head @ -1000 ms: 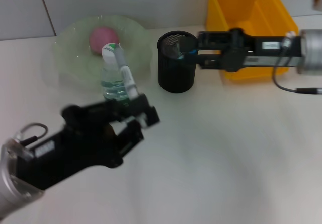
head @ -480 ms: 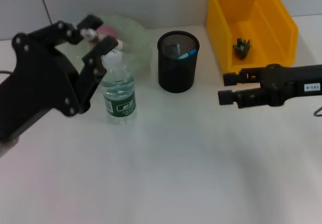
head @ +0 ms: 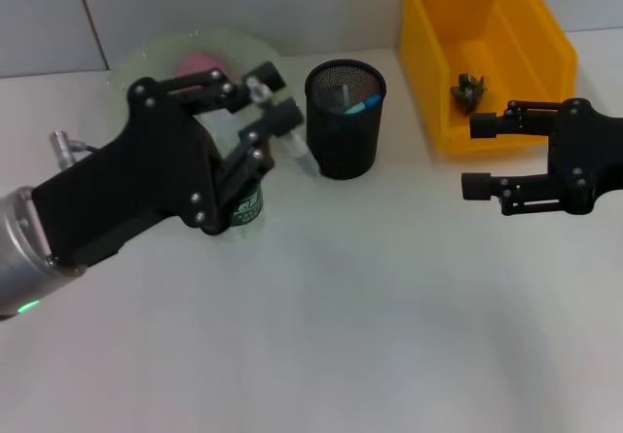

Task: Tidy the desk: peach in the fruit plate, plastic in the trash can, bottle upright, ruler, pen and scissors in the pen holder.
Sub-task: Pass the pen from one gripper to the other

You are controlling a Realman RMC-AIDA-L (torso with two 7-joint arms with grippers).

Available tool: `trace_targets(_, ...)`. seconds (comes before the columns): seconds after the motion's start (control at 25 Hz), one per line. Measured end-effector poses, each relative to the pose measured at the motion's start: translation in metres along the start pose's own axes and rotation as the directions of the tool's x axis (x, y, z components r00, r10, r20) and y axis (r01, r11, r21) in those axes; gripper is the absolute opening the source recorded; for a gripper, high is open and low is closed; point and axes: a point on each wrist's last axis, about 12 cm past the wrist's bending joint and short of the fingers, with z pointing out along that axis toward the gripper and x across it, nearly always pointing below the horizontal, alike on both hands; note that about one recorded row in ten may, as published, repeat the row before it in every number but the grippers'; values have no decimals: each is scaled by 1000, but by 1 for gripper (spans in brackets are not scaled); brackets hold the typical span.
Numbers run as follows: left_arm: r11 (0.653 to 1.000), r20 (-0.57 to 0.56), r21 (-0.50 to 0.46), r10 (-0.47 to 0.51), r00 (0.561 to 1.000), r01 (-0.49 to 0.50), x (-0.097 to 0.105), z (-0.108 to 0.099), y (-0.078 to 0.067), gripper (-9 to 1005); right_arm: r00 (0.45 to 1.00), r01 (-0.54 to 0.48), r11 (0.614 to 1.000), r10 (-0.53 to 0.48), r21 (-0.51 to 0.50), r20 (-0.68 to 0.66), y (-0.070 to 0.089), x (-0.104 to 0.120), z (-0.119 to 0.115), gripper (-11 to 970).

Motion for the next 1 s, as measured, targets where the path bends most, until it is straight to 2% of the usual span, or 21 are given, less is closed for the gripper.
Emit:
trace_targets(0.08, 1000, 0, 0, 0, 1000, 0, 0, 0, 0, 215, 999, 30, 999, -29, -26, 36, 5, -1, -1, 798)
trace_targets(0.16, 997, -37, 44, -62, 997, 63, 2, 6, -2, 215, 997, 66, 994, -61, -84, 57, 11, -2, 4, 798)
trace_targets(0.2, 997, -37, 44, -62, 997, 63, 2, 6, -2, 215, 997, 66, 994, -61, -84, 57, 11, -2, 4, 798)
trace_targets(0.36, 993, -58, 67, -93, 994, 97, 4, 9, -3, 216, 990, 139, 974, -131, -177, 58, 21, 4, 25, 797)
trace_targets(0.68, 986, -111, 92, -130, 985, 140, 10, 11, -8, 216, 988, 154, 968, -147, -196, 47, 18, 2, 45, 794)
trace_targets(0.8, 981, -154, 111, -139, 978, 157, 16, 14, -10, 217, 986, 162, 965, -151, -206, 67, 18, 0, 51, 771)
trace_targets(1.0, 980, -165, 114, -141, 976, 161, 18, 16, -11, 217, 984, 171, 958, -156, -232, 82, 21, -2, 59, 732)
